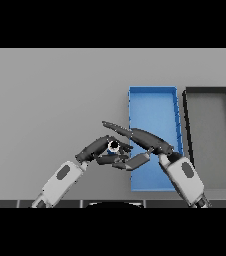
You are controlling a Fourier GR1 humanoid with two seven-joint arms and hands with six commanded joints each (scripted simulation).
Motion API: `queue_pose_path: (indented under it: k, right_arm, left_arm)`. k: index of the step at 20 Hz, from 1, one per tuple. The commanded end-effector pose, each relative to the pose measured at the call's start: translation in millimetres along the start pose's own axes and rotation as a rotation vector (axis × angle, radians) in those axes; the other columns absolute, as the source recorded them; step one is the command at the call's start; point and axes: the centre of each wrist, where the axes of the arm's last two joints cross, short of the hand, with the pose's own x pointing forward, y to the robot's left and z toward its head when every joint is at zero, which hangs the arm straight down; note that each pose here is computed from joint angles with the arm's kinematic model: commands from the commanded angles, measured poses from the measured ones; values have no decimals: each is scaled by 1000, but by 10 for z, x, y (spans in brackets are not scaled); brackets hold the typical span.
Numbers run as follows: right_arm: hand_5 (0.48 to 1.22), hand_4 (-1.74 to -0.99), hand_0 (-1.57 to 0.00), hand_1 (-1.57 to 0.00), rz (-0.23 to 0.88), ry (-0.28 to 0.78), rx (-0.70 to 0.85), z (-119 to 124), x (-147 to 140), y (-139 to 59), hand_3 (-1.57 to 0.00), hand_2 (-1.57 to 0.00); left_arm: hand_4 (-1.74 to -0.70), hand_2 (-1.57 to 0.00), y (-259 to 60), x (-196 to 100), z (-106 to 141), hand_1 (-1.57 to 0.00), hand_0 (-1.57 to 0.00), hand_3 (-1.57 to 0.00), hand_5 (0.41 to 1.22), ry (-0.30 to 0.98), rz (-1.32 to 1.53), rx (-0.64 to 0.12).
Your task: Pick up the blue pipe and place it into the blue bin.
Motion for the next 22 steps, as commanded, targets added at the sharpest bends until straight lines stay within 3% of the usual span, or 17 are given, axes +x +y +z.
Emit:
queue_pose_path:
  k: [1,4,6,7,8,9,10,11,13,15,17,18,22]
  right_arm:
    - [529,-1225,1,1,10,-18,12,-79,36,14,1,1]
    - [508,-1218,1,1,4,-9,49,-270,14,25,1,1]
    - [506,-1245,-53,-84,7,-20,73,-357,50,0,-46,-102]
    - [509,-1294,-181,-225,13,-23,89,-418,72,3,-161,-237]
    - [507,-1335,-345,-375,17,-23,114,-470,107,2,-296,-379]
    - [508,-1362,-527,-534,23,-20,130,-522,141,-8,-440,-531]
    - [522,-1430,-718,-699,25,-31,144,-566,134,-10,-635,-739]
    - [550,-1486,-888,-873,2,-53,164,-614,138,37,-768,-905]
    - [666,-1562,-1134,-1124,-59,-69,200,-613,85,50,-957,-1145]
    - [826,-1495,-1291,-1285,-112,-102,206,-636,45,54,-1178,-1298]
    - [968,-1452,-1392,-1388,-120,-161,193,-643,25,87,-1320,-1396]
    - [1019,-1441,-1428,-1425,-65,-171,187,-629,34,64,-1370,-1431]
    - [1138,-1470,-1512,-1511,-26,-176,193,-636,54,67,-1489,-1514]
  left_arm:
    - [-1741,-1571,-6,34,14,-1571,-1571,-1536,1221,-12,-3,-1]
    - [-1740,-1571,46,23,31,-1571,-1571,-1540,1221,13,-46,5]
    - [-1736,-1571,37,28,43,-1571,-1571,-1484,1221,0,-7,-7]
    - [-1737,-1320,53,36,41,-1326,-1394,-1288,1221,1,-50,-8]
    - [-1682,-1063,93,28,38,-1078,-1182,-1030,1221,100,-118,-34]
    - [-1552,-850,113,50,61,-878,-991,-824,1221,163,-148,-69]
    - [-1480,-680,112,74,81,-706,-818,-659,1221,180,-152,-66]
    - [-1533,-686,122,43,52,-706,-776,-583,1221,158,-144,-47]
    - [-1607,-969,66,-1,43,-1017,-1063,-939,1221,136,-114,-11]
    - [-1655,-1115,35,-7,23,-1217,-1246,-1166,1221,120,-62,0]
    - [-1686,-1254,38,-3,0,-1344,-1363,-1312,1221,100,-26,11]
    - [-1697,-1310,40,-8,11,-1390,-1404,-1364,1221,91,-19,11]
    - [-1723,-1401,73,-9,55,-1497,-1503,-1486,1221,105,-17,29]
